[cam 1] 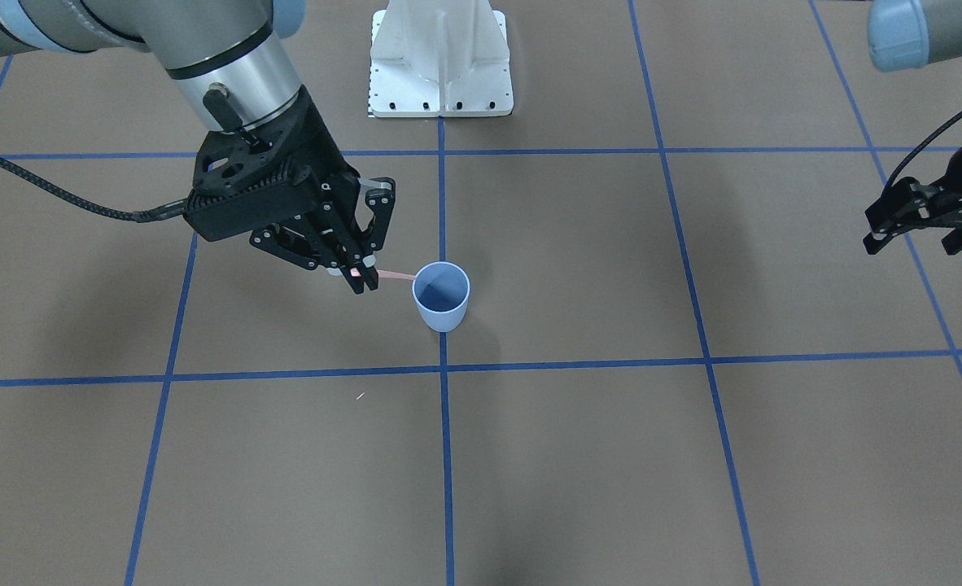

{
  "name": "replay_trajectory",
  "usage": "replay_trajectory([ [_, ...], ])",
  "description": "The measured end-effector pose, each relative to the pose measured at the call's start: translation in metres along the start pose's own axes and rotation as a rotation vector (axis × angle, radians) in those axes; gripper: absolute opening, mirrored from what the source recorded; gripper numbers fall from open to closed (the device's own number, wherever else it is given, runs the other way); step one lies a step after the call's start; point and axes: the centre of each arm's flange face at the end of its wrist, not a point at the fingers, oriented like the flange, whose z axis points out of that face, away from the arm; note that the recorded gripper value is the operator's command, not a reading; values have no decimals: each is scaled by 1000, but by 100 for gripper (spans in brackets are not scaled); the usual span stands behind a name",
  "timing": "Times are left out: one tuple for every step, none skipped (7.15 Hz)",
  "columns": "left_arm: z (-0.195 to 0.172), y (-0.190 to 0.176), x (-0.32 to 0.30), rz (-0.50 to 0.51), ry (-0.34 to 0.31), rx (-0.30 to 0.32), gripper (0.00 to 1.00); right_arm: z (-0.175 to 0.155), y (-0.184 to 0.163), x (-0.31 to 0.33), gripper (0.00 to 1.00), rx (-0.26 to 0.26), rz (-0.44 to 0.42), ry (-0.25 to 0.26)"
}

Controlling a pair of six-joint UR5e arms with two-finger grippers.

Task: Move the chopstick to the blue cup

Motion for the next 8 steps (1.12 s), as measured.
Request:
replay_trajectory([
  [-1, -1, -2, -4, -1, 1, 98, 10, 0, -13, 0, 1, -6, 7],
  [-1, -2, -5, -8, -3, 1, 98, 19, 3, -22, 0, -3, -12, 13],
  [1, -3, -7, -13, -5, -1, 98, 29, 10, -28, 0, -6, -19, 22],
  [2, -3, -9, -17, -7, -4, 98, 39, 20, -32, 0, -7, -28, 32],
  [3, -4, -10, -19, -8, -5, 98, 48, 30, -34, 0, -9, -37, 43],
  [3, -4, -11, -21, -9, -6, 98, 58, 41, -35, 0, -14, -47, 54],
  [3, -5, -12, -22, -9, -6, 98, 70, 53, -35, 0, -14, -61, 69],
  [4, -5, -12, -23, -8, -7, 98, 78, 63, -37, 0, -8, -73, 81],
])
